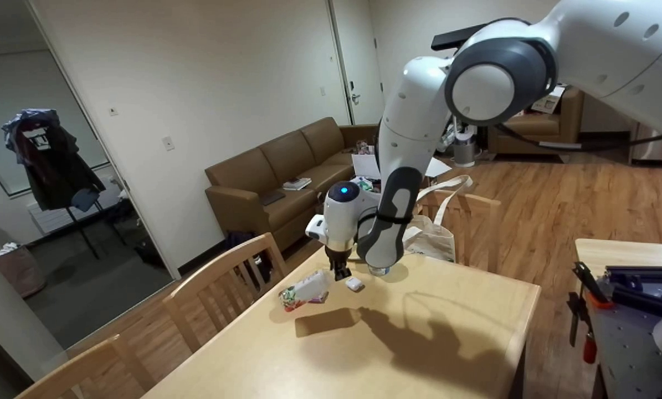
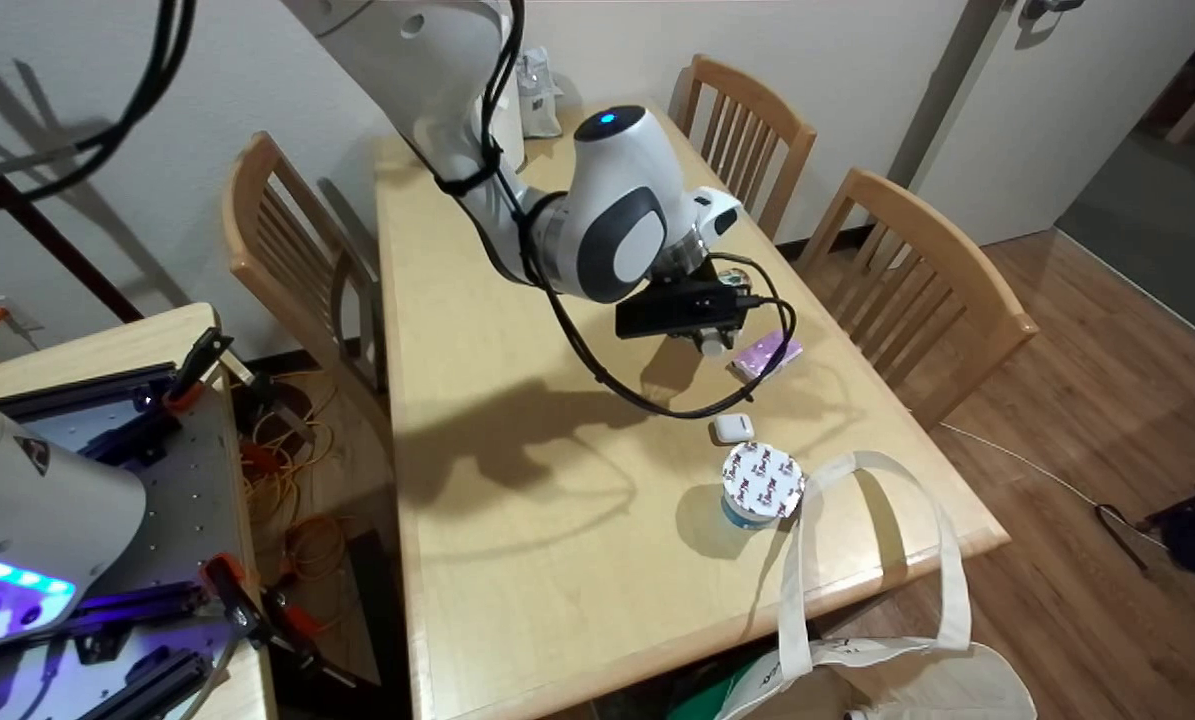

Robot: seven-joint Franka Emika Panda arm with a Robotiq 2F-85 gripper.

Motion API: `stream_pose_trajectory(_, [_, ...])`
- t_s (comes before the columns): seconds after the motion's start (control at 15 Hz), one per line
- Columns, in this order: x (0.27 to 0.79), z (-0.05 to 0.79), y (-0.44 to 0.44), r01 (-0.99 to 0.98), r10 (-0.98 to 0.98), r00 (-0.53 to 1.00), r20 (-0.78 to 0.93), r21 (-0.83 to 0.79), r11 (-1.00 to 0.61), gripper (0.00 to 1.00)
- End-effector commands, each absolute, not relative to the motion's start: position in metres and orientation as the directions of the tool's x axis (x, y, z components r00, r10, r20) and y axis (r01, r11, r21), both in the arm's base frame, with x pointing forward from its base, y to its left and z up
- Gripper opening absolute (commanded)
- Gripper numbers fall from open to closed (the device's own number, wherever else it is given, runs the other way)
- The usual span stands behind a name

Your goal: Lay down the bottle on the table

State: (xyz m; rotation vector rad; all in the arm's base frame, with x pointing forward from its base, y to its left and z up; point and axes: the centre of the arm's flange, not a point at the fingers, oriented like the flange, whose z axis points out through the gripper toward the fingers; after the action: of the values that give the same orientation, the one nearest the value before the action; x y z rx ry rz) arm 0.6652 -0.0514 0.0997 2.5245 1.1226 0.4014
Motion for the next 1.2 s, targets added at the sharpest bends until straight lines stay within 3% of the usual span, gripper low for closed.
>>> stream_pose_trajectory(0.0, [0.643, 0.096, -0.051, 0.713, 0.807, 0.586, 0.073, 0.426, -0.557, 0.12])
stream_pose_trajectory(0.6, [0.645, 0.054, -0.042, 0.855, 0.878, 0.453, -0.154, 0.355, -0.379, 0.12])
stream_pose_trajectory(1.13, [0.688, 0.031, -0.064, 0.801, 0.811, 0.538, -0.229, 0.438, -0.408, 0.12])
